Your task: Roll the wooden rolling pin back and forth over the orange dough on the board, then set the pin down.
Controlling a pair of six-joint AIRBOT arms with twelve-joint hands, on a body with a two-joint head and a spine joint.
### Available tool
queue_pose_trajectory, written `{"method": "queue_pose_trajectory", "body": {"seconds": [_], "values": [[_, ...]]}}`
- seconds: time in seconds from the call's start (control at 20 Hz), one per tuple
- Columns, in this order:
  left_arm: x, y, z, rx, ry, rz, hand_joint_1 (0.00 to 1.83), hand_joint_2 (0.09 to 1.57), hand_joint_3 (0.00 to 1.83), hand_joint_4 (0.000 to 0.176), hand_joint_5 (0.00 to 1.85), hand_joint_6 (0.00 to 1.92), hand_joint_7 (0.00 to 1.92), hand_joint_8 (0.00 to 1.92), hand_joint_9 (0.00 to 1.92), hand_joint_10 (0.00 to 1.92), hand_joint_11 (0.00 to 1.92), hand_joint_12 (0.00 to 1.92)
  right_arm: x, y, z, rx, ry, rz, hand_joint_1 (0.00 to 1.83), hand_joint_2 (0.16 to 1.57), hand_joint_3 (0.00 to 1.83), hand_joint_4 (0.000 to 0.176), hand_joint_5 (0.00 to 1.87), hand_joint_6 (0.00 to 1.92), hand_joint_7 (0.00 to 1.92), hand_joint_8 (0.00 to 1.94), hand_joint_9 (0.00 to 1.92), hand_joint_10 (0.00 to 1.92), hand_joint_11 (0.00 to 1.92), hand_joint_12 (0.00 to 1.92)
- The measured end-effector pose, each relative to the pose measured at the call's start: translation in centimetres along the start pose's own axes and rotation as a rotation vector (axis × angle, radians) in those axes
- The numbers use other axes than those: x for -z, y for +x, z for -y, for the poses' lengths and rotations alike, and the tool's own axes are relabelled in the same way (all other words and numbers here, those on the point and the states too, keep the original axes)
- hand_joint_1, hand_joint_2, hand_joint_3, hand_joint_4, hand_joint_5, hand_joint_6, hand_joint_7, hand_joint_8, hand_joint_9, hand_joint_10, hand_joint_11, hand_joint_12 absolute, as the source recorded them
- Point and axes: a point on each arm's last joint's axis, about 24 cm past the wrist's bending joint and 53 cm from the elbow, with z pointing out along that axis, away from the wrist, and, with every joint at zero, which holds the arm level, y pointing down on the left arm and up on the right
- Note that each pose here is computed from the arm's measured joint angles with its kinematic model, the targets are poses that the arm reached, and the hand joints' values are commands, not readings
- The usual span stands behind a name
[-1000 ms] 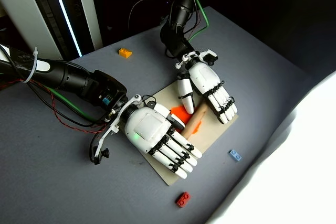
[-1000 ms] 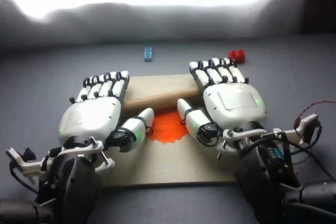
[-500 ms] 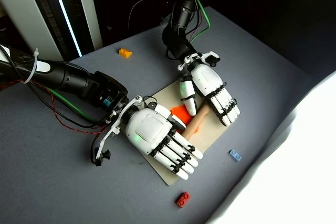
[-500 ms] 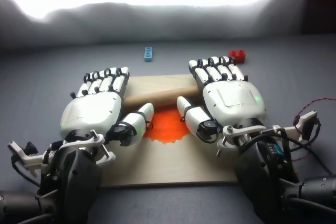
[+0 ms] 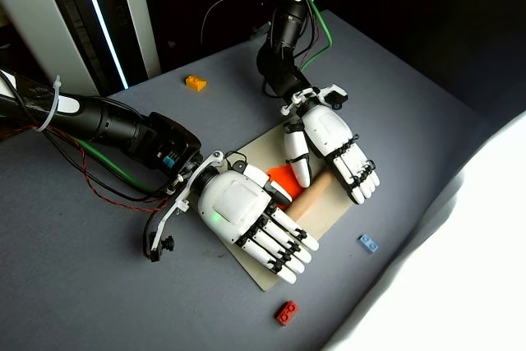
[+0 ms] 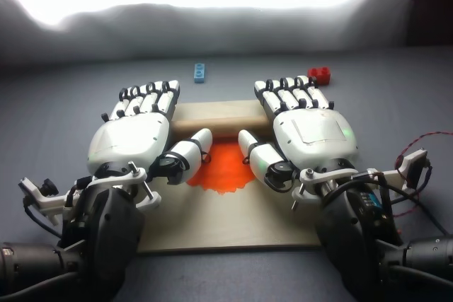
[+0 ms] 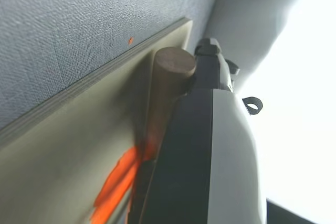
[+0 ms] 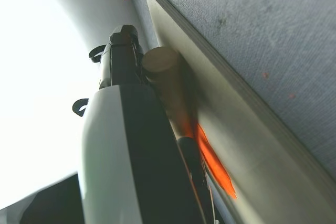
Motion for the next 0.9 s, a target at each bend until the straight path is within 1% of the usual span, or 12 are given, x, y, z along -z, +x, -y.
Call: {"method": "queue_pose_trajectory", "body": {"seconds": [0.4,0.45,0.5,0.65,0.75,0.8,0.9], "values": [[-0.57,-0.07,0.05,0.0,0.003,0.004,0.0,1.43,0.0,0.0,0.0,0.0,0.0,0.0,0.0,0.0,0.0,0.0,-0.03,0.08,0.06,0.001,0.001,-0.005,0.0,1.41,0.0,0.0,0.17,0.0,0.14,0.0,0.09,0.0,0.0,0.13],[-0.67,-0.13,0.1,0.002,0.003,0.006,0.0,1.43,0.0,0.0,0.0,0.0,0.0,0.0,0.0,0.0,0.0,0.0,-0.04,0.06,0.04,0.001,0.001,-0.005,0.0,1.41,0.0,0.0,0.18,0.01,0.15,0.0,0.1,0.0,0.0,0.16],[-0.7,-0.15,0.07,0.004,0.002,0.006,0.0,1.43,0.0,0.0,0.0,0.0,0.0,0.0,0.0,0.0,0.0,0.0,-0.04,0.07,0.07,0.001,0.001,-0.005,0.0,1.41,0.0,0.0,0.15,0.0,0.13,0.0,0.08,0.0,0.0,0.1],[-0.97,-0.21,0.14,0.007,0.004,0.01,0.0,1.43,0.0,0.0,0.0,0.0,0.0,0.0,0.0,0.0,0.0,0.0,-0.09,0.05,0.1,0.002,0.001,-0.006,0.0,1.42,0.0,0.0,0.13,0.0,0.11,0.0,0.06,0.0,0.0,0.06],[-1.06,-0.24,0.26,0.009,0.005,0.011,0.0,1.43,0.0,0.0,0.0,0.0,0.0,0.0,0.0,0.0,0.0,0.0,-0.08,0.13,0.09,0.002,0.002,-0.008,0.0,1.42,0.0,0.0,0.13,0.0,0.11,0.0,0.07,0.0,0.0,0.07],[-1.06,-0.24,0.26,0.009,0.005,0.011,0.0,1.43,0.0,0.0,0.0,0.0,0.0,0.0,0.0,0.0,0.0,0.0,-0.1,0.1,0.11,0.002,0.002,-0.008,0.0,1.43,0.0,0.0,0.12,0.0,0.1,0.0,0.05,0.0,0.0,0.02],[-1.06,-0.21,0.25,0.009,0.005,0.01,0.0,1.43,0.0,0.0,0.0,0.0,0.0,0.0,0.0,0.0,0.0,0.0,-0.1,0.1,0.11,0.002,0.002,-0.007,0.0,1.43,0.0,0.0,0.12,0.0,0.09,0.0,0.05,0.0,0.0,0.0]]}}
